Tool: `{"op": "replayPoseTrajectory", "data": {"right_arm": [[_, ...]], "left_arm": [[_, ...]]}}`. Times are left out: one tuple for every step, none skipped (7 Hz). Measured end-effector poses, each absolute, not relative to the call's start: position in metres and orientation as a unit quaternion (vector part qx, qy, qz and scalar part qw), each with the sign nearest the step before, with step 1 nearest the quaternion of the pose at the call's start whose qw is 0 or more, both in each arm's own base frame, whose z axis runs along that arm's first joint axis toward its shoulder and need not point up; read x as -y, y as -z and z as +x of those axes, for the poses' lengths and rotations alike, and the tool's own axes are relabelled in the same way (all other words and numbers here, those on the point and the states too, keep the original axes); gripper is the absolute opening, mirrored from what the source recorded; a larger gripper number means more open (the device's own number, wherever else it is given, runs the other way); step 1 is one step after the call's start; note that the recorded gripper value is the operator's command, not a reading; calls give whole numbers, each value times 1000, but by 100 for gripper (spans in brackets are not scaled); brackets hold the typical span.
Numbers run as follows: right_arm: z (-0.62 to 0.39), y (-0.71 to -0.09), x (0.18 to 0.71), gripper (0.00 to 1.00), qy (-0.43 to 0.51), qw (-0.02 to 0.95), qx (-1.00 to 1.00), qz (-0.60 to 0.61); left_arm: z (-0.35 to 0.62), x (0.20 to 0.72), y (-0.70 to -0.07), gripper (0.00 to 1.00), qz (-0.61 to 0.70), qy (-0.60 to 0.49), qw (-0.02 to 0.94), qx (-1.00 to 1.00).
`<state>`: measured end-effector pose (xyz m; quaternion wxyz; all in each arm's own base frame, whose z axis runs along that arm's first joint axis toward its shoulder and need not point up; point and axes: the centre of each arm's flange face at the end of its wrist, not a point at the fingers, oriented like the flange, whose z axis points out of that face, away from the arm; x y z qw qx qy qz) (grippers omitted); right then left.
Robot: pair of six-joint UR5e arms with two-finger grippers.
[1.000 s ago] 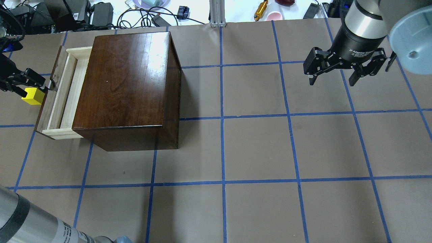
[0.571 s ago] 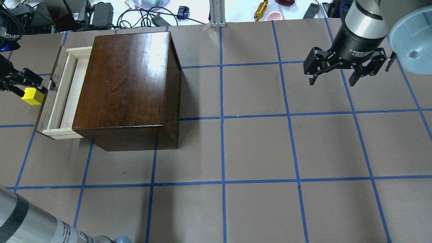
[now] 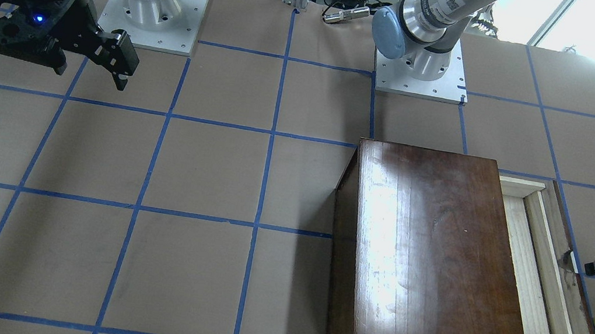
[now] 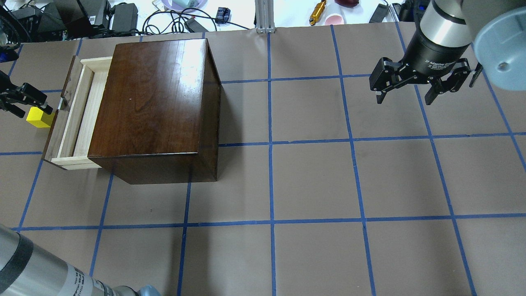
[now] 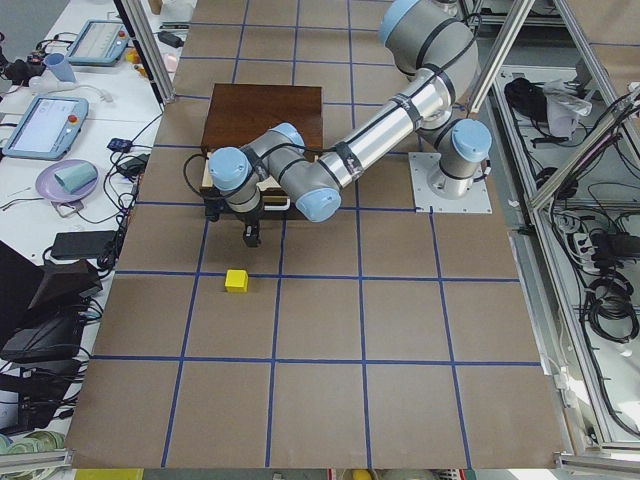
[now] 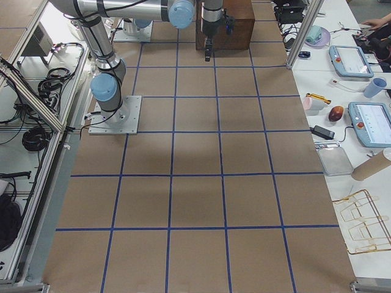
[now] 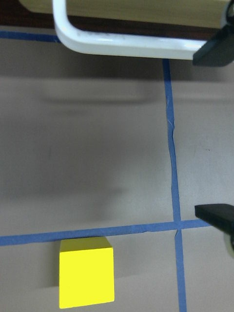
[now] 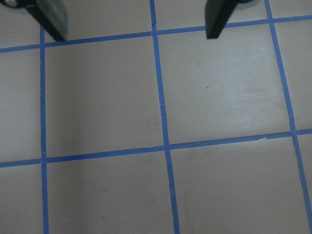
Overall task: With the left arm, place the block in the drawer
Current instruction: 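Move the open left gripper over the yellow cube and lower onto it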
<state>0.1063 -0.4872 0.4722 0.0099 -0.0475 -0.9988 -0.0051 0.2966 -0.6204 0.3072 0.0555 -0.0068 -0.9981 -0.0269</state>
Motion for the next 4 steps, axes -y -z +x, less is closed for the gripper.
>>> {"op": "replayPoseTrajectory", "data": {"right_arm": [[106, -472, 487, 100, 5, 10, 999, -48], [106, -472, 487, 100, 5, 10, 999, -48], [106, -472, 487, 100, 5, 10, 999, -48], [106, -472, 487, 100, 5, 10, 999, -48]], "left_arm": [[308, 632, -306, 100, -8, 28, 44, 999], [318, 644, -302, 100, -15, 27, 37, 999], [327, 654, -297, 100, -28, 24, 32, 999], [335, 665, -294, 100, -35, 18, 27, 999]]}}
